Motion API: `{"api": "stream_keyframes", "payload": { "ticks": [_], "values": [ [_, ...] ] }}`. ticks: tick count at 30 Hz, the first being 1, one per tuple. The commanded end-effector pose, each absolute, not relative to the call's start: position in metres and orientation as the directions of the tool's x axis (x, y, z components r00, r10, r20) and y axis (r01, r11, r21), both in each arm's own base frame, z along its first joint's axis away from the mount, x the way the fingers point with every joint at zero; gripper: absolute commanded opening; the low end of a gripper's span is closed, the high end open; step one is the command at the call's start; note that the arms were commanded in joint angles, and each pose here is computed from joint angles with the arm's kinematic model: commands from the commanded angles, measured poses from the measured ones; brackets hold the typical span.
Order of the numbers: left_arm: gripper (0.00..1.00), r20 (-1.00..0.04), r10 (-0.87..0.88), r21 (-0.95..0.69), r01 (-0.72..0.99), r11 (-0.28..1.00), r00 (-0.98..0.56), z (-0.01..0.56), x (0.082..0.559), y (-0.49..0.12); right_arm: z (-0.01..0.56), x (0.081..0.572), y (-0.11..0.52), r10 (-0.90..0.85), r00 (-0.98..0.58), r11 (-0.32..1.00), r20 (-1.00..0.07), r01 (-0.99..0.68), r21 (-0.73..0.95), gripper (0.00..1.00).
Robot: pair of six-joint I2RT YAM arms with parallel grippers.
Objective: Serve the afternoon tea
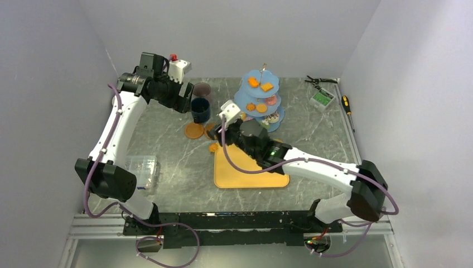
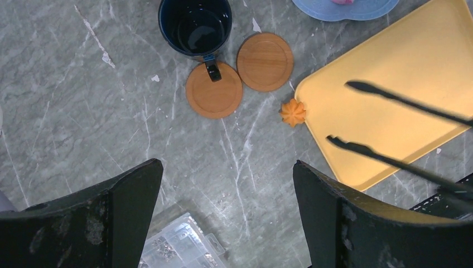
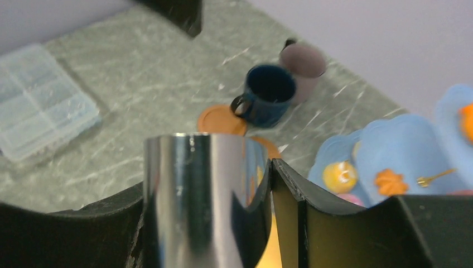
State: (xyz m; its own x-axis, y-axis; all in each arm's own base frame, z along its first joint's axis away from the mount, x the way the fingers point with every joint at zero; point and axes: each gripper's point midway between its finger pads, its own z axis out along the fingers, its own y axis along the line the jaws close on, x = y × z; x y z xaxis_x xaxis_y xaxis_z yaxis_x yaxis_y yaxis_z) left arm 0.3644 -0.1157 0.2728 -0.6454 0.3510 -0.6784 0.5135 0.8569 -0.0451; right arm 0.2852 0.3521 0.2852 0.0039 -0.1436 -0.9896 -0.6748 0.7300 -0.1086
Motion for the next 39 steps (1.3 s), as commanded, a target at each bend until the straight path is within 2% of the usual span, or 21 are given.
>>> {"api": "stream_keyframes", "payload": {
  "ticks": [1,17,39],
  "values": [
    [0.93,-0.715,0.317,-0.069,0.514,0.855,-0.623,0.287,0.367,-0.118,0.254,0.27,0.379,-0.145,-0.046,0.696,-0.988,-0.714,-0.069,0.56],
    [0.93,-0.722,0.315,-0.071,0.519,0.852,-0.616,0.289,0.366,-0.114,0.194,0.276,0.409,-0.273,-0.072,0.67,-0.959,-0.73,-0.136,0.57],
    [0.93,-0.724,0.317,-0.081,0.532,0.843,-0.613,0.291,0.363,-0.116,0.177,0.296,0.426,-0.352,-0.028,0.663,-0.936,-0.713,-0.228,0.58]
  ]
}}
